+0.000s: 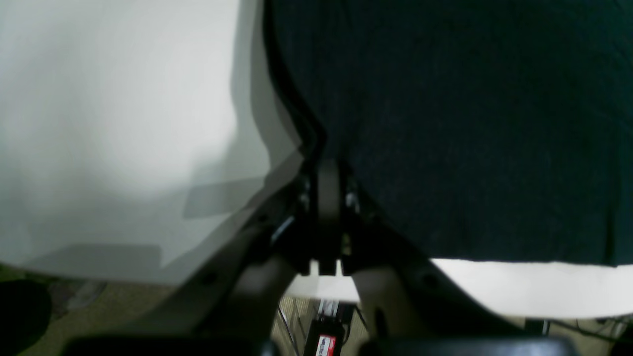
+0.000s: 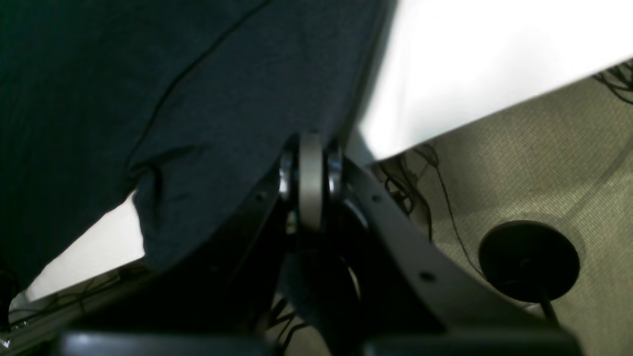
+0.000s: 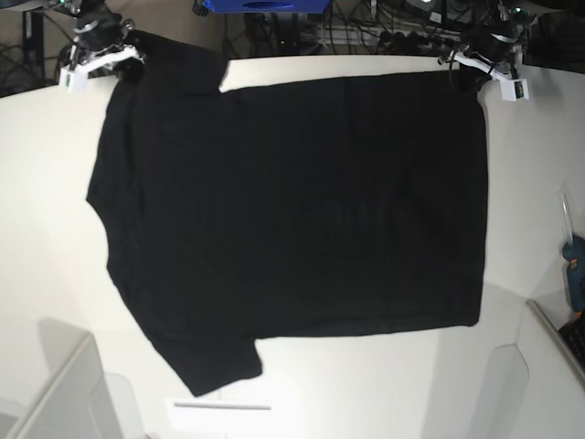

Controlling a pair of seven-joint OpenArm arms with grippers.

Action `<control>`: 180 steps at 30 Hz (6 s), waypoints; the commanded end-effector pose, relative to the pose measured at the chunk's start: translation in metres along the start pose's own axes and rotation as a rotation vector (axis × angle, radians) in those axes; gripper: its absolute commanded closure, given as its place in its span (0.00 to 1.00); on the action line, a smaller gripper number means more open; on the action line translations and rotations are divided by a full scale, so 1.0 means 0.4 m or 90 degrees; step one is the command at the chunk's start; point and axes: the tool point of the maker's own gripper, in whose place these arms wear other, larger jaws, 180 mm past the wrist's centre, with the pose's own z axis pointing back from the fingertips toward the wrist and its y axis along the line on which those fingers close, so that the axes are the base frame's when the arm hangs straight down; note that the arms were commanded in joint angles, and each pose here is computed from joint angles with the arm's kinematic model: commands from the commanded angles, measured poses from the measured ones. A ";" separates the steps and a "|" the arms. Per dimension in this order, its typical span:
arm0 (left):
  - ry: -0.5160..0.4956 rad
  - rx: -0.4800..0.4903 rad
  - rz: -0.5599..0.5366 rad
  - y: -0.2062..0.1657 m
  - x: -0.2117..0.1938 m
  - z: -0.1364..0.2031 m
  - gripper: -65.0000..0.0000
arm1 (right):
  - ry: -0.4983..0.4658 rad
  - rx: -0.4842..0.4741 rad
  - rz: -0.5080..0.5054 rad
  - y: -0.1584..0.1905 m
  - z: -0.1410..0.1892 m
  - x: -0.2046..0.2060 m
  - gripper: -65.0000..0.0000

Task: Fold the T-shirt properly
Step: 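Drag the shirt by its shoulder edge toward the arms' bases, then release and shift both grippers along the shoulder edge, then regrasp the shoulder-edge corners with both grippers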

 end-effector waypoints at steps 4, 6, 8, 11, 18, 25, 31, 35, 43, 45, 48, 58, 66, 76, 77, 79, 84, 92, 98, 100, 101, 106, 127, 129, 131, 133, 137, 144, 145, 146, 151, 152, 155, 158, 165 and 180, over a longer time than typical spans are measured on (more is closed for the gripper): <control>-0.026 -0.011 -0.038 -0.022 0.044 0.039 1.00 | -0.031 0.020 0.019 0.033 0.022 0.038 1.00; -0.040 -0.019 -0.050 -0.038 0.065 0.048 1.00 | -0.042 0.032 0.030 0.055 0.026 0.055 1.00; -0.052 -0.025 -0.057 -0.051 0.083 0.052 1.00 | -0.056 0.042 0.040 0.075 0.029 0.077 1.00; -0.068 -0.032 -0.063 -0.064 0.106 0.052 1.00 | -0.078 0.050 0.047 0.093 0.022 0.111 1.00; -0.122 -0.049 -0.062 -0.099 0.182 0.031 1.00 | -0.081 0.079 0.067 0.138 -0.014 0.170 1.00; -0.164 -0.059 -0.056 -0.119 0.244 0.012 1.00 | -0.090 0.094 0.058 0.188 -0.053 0.245 1.00; -0.188 -0.065 -0.051 -0.128 0.282 -0.003 1.00 | -0.101 0.116 0.061 0.237 -0.075 0.313 1.00; -0.190 -0.062 -0.035 -0.119 0.290 -0.028 1.00 | -0.111 0.105 0.064 0.252 -0.088 0.351 1.00; -0.201 -0.039 -0.004 -0.099 0.313 -0.046 1.00 | -0.100 0.074 0.067 0.237 -0.143 0.382 1.00; -0.215 -0.036 0.000 -0.094 0.332 -0.044 1.00 | -0.097 0.075 0.060 0.234 -0.156 0.387 1.00; -0.243 -0.015 0.026 -0.070 0.357 -0.035 1.00 | -0.094 0.076 0.052 0.234 -0.172 0.394 1.00; -0.220 -0.019 0.033 -0.080 0.388 -0.055 1.00 | -0.094 0.090 0.029 0.251 -0.217 0.438 1.00; -0.227 0.007 0.075 -0.060 0.407 -0.067 1.00 | -0.100 0.098 0.023 0.265 -0.232 0.467 1.00; -0.229 0.012 0.090 -0.055 0.416 -0.078 1.00 | -0.075 0.131 0.057 0.345 -0.261 0.458 1.00; -0.229 0.012 0.090 -0.055 0.416 -0.078 1.00 | -0.078 0.135 0.058 0.354 -0.262 0.465 1.00; -0.236 0.008 0.090 -0.059 0.429 -0.081 1.00 | -0.074 0.135 0.053 0.353 -0.272 0.467 1.00; -0.218 0.018 0.105 -0.032 0.413 -0.102 1.00 | -0.061 0.127 0.038 0.336 -0.291 0.463 1.00; -0.227 0.016 0.104 -0.031 0.435 -0.107 1.00 | -0.079 0.130 0.039 0.342 -0.292 0.476 1.00; -0.228 0.012 0.105 -0.038 0.441 -0.113 1.00 | -0.077 0.130 0.038 0.341 -0.292 0.474 1.00; -0.228 0.012 0.105 -0.038 0.441 -0.113 1.00 | -0.070 0.128 0.036 0.337 -0.297 0.467 1.00; -0.229 0.013 0.106 -0.035 0.441 -0.112 1.00 | -0.067 0.126 0.034 0.334 -0.300 0.463 1.00; -0.232 0.015 0.107 -0.032 0.444 -0.110 1.00 | -0.059 0.123 0.029 0.327 -0.306 0.451 1.00; -0.301 0.030 0.120 0.010 0.549 -0.075 0.31 | -0.203 0.058 -0.031 0.210 -0.170 0.504 0.63; -0.325 0.063 0.127 0.059 0.553 -0.028 0.31 | -0.215 0.018 -0.069 0.166 -0.138 0.488 0.62; -0.323 0.094 0.129 0.102 0.526 0.004 0.31 | -0.216 -0.007 -0.091 0.139 -0.108 0.462 0.54; -0.316 0.116 0.127 0.129 0.502 0.025 0.31 | -0.213 -0.028 -0.119 0.119 -0.092 0.430 0.47; -0.268 0.138 0.130 0.160 0.419 0.032 0.31 | -0.198 -0.052 -0.174 0.088 -0.081 0.365 0.40; -0.223 0.091 0.247 0.177 0.316 -0.012 0.31 | -0.152 -0.061 -0.226 0.067 -0.131 0.292 0.37; -0.217 0.091 0.254 0.181 0.307 -0.019 0.31 | -0.150 -0.061 -0.229 0.066 -0.136 0.290 0.37; -0.211 0.093 0.259 0.185 0.297 -0.025 0.31 | -0.146 -0.062 -0.231 0.064 -0.139 0.286 0.37; -0.195 0.090 0.286 0.190 0.278 -0.059 0.31 | -0.147 -0.059 -0.235 0.066 -0.148 0.291 0.37; -0.195 0.088 0.293 0.191 0.278 -0.066 0.31 | -0.143 -0.059 -0.239 0.064 -0.154 0.287 0.37; -0.186 0.071 0.296 0.168 0.281 -0.095 0.31 | -0.136 -0.060 -0.251 0.058 -0.171 0.285 0.37; -0.176 0.047 0.277 0.127 0.288 -0.115 0.31 | -0.139 -0.043 -0.234 0.072 -0.175 0.292 0.37; -0.175 0.021 0.275 0.089 0.311 -0.146 0.31 | -0.146 -0.019 -0.211 0.094 -0.185 0.311 0.38; -0.151 -0.022 0.244 0.025 0.339 -0.202 0.41 | -0.127 -0.032 -0.242 0.061 -0.257 0.300 0.38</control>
